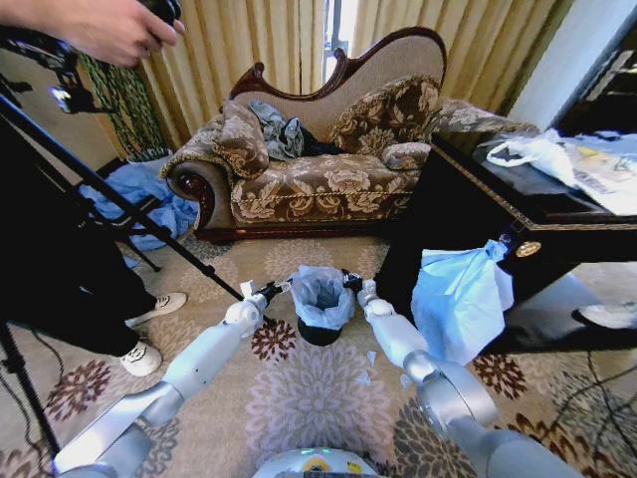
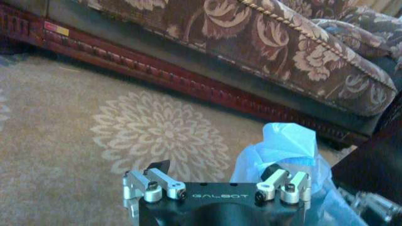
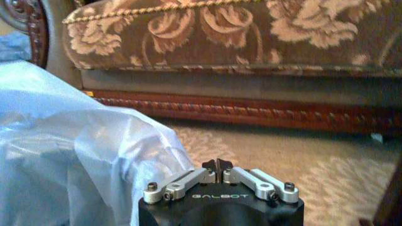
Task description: Place a garbage bag over the trash bin.
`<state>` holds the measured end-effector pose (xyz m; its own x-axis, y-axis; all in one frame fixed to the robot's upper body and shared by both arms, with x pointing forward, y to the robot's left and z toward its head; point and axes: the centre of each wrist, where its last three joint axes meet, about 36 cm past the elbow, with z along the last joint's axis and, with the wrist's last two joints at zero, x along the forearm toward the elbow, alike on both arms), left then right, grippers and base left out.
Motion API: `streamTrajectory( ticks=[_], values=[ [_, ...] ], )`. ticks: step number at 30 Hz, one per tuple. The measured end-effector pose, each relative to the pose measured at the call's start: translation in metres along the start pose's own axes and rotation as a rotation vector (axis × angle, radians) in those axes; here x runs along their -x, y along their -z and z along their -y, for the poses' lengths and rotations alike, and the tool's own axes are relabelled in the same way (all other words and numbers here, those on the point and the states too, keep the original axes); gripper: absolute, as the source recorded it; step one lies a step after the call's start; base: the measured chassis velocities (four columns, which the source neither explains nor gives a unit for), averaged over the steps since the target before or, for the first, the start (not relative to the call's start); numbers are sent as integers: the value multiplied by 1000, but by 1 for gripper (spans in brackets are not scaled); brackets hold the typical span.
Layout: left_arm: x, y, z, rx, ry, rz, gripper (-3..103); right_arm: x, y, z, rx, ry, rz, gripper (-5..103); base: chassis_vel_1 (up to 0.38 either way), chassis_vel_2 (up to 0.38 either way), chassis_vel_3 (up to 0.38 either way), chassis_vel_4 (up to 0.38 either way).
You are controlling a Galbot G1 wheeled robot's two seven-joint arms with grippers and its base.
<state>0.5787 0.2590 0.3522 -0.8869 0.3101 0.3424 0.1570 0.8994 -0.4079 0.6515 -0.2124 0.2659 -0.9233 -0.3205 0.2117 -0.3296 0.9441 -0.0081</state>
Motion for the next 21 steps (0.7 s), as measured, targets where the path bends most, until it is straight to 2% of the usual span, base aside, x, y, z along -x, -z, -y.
streamTrajectory(
  ticks=[3, 10, 21],
  values=[
    [-1, 4, 2, -4, -5, 3, 94, -3, -6, 3, 30, -14, -23, 0, 0, 0, 0, 0],
    [4, 7, 3, -15, -3, 5, 94, -12, -22, 4, 53, -12, -51, 0, 0, 0, 0, 0],
    [8, 13, 4, -25, -8, 4, 94, -24, -48, -11, 113, 3, -73, 0, 0, 0, 0, 0]
  ],
)
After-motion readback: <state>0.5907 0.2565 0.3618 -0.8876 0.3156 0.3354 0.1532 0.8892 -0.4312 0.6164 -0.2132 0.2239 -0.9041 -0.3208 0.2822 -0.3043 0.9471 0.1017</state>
